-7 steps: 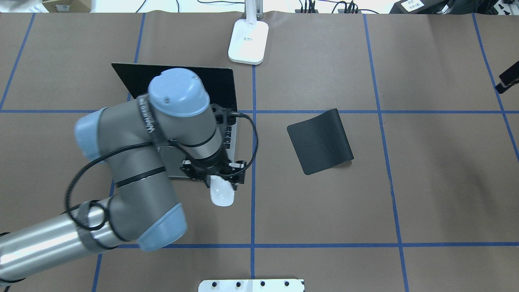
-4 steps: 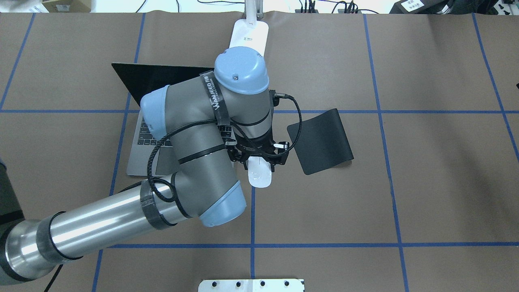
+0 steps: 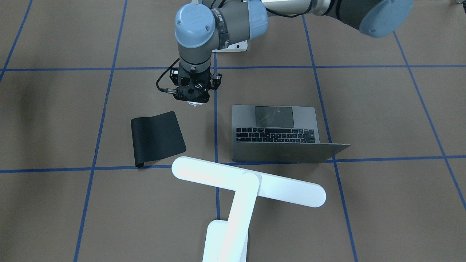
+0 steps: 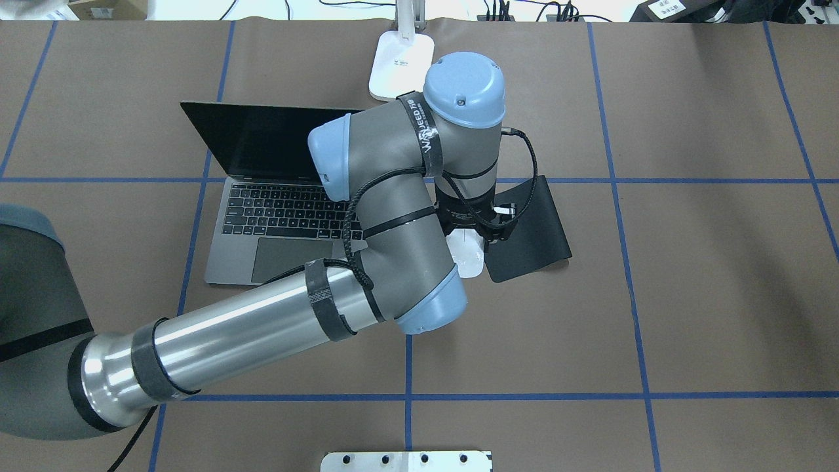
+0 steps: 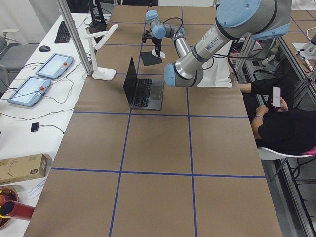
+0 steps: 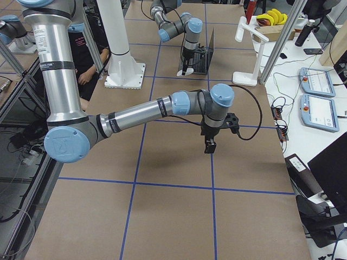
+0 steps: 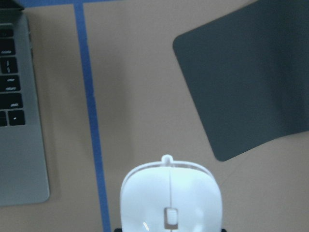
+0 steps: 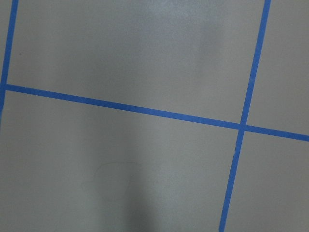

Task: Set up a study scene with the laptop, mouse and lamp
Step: 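Carry the white mouse with the left gripper toward the black mousepad, then lower the mouse onto the mousepad and open the left gripper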

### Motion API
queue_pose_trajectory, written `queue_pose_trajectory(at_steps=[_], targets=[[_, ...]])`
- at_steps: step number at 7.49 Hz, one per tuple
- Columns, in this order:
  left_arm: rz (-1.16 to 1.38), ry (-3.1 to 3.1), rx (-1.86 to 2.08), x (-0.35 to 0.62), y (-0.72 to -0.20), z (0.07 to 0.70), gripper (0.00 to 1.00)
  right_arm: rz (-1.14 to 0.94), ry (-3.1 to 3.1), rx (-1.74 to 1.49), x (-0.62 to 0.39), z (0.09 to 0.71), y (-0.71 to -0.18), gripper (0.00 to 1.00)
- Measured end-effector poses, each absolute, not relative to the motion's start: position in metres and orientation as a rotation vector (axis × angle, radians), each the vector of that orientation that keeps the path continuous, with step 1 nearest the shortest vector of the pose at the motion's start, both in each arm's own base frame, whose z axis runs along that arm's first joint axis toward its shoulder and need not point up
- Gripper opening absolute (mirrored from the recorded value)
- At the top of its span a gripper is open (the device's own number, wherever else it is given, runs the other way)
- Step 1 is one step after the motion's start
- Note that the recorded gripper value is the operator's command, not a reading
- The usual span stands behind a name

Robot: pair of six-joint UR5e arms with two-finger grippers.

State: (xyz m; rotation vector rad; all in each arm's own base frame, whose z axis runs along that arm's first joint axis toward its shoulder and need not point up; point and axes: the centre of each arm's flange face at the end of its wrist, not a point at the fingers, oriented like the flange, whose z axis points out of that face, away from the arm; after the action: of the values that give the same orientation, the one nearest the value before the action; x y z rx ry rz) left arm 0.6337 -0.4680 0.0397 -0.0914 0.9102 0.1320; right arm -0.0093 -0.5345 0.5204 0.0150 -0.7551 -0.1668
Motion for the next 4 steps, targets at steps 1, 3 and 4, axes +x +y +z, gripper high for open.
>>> queue_pose_trajectory(at_steps=[1, 3, 4], targets=[[0.121, 0.919, -0.085, 0.647, -0.476, 0.035, 0.66, -0.163, -0.755, 0.012, -0.008, 0.522, -0.533, 1.00], [0.104, 0.928, -0.057, 0.659, -0.487, 0.026, 0.66, -0.157, -0.755, 0.007, -0.006, 0.526, -0.531, 1.00], [0.096, 0.942, -0.039, 0.664, -0.491, 0.024, 0.66, -0.154, -0.755, 0.004, -0.005, 0.527, -0.530, 1.00]])
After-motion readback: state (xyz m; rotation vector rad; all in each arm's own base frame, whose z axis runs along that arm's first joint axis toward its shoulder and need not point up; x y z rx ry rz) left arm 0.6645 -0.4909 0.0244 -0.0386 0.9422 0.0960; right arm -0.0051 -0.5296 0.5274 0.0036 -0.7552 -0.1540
